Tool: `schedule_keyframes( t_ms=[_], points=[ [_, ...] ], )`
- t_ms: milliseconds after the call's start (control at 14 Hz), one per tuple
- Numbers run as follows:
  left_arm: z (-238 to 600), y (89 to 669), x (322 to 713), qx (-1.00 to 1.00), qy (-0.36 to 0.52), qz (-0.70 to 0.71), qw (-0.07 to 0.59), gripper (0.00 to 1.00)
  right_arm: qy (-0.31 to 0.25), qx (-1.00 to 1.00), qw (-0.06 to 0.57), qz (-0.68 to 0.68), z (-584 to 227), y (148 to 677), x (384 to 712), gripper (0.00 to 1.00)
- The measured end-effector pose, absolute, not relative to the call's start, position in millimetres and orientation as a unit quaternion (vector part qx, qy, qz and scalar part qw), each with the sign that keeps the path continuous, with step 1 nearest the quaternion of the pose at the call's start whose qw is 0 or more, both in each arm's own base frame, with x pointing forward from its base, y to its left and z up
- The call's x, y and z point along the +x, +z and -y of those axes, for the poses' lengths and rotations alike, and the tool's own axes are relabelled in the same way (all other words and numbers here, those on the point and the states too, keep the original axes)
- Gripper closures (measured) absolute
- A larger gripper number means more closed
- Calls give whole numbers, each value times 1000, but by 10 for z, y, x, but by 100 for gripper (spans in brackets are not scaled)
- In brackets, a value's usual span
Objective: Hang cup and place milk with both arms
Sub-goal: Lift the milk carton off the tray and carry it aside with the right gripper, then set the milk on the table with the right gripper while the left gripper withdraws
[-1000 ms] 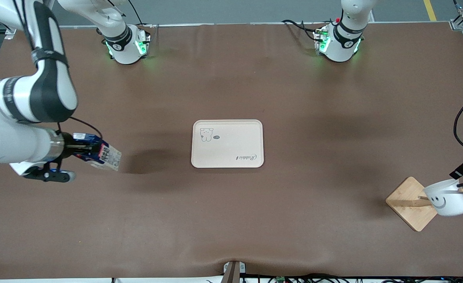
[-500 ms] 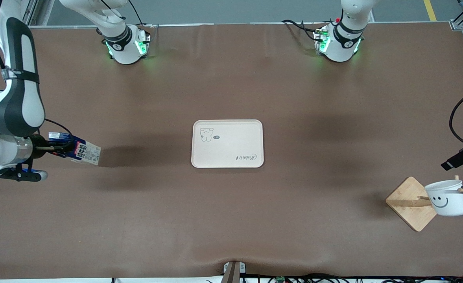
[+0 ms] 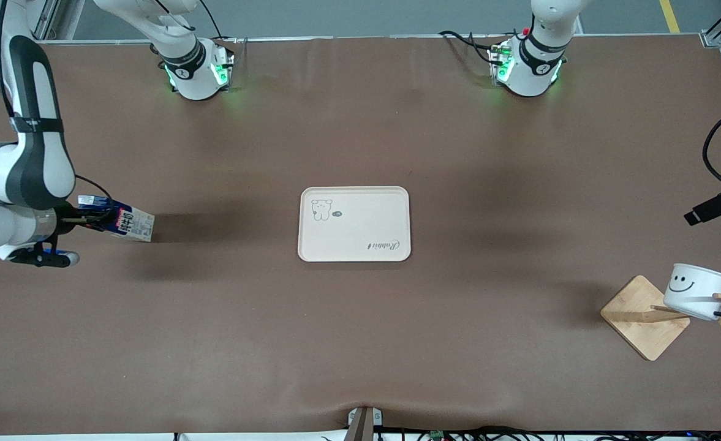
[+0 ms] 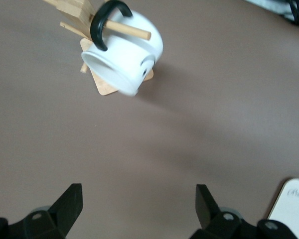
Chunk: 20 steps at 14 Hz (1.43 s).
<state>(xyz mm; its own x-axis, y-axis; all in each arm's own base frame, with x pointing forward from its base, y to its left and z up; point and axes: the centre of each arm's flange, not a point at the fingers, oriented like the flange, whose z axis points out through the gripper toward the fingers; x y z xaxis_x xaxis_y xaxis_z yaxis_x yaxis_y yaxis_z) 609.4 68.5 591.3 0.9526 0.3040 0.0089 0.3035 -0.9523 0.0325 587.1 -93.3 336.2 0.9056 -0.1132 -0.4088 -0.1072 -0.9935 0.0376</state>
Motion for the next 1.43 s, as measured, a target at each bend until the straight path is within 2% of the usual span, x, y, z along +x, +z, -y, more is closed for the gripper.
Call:
schedule_keyframes(
  t_ms=[357,643,714,929,1429],
  points=[
    [-436,6202,5931,995,-6,-97,6,0,-214,975,5,54,898,3315,5789,35],
    [73,6408,5759,998,-13,-61,-20,0,-212,976,5,53,893,3229,5746,34],
    [166,6449,5712,998,-15,-54,-26,0,-211,976,5,53,893,3219,5739,28],
    [382,6579,5566,999,-12,-36,-39,0,-210,976,5,53,892,3193,5731,1],
    [500,6611,5215,999,-19,-20,-37,0,-183,982,7,53,904,3453,5853,0]
  ],
)
